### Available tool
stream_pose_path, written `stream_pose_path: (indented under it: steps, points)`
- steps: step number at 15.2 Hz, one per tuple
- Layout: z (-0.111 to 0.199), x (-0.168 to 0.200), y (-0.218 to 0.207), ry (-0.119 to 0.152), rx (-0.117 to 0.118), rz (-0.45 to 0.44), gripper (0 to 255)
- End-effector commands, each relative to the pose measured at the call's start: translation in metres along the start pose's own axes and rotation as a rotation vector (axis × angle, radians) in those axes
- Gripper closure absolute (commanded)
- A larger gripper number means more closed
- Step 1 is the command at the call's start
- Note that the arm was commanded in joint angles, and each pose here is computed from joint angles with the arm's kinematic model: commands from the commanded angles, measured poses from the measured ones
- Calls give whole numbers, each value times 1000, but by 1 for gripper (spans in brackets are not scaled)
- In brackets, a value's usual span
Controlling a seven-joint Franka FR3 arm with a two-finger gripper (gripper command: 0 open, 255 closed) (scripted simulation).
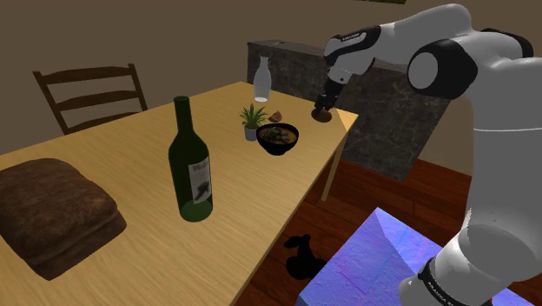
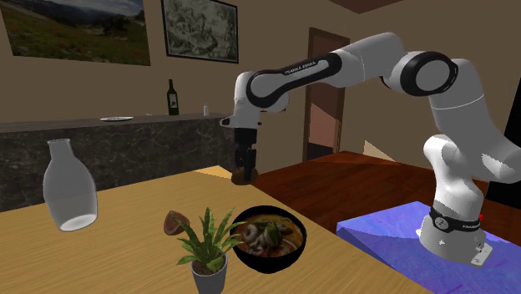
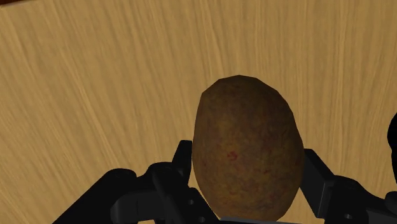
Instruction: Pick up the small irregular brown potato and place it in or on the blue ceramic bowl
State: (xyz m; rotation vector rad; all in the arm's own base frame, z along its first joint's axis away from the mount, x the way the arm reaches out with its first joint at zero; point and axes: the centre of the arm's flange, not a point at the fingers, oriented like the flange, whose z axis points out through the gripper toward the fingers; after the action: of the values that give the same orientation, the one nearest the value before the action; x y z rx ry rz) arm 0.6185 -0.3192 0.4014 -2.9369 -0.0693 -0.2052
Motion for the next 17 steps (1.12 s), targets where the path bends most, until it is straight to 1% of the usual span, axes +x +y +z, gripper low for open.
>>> stream_pose_path:
  steps: [1, 17]
  points:
    - [-11, 1, -3, 0, 0, 0, 255]
    - [-90, 13, -18, 0, 0, 0, 255]
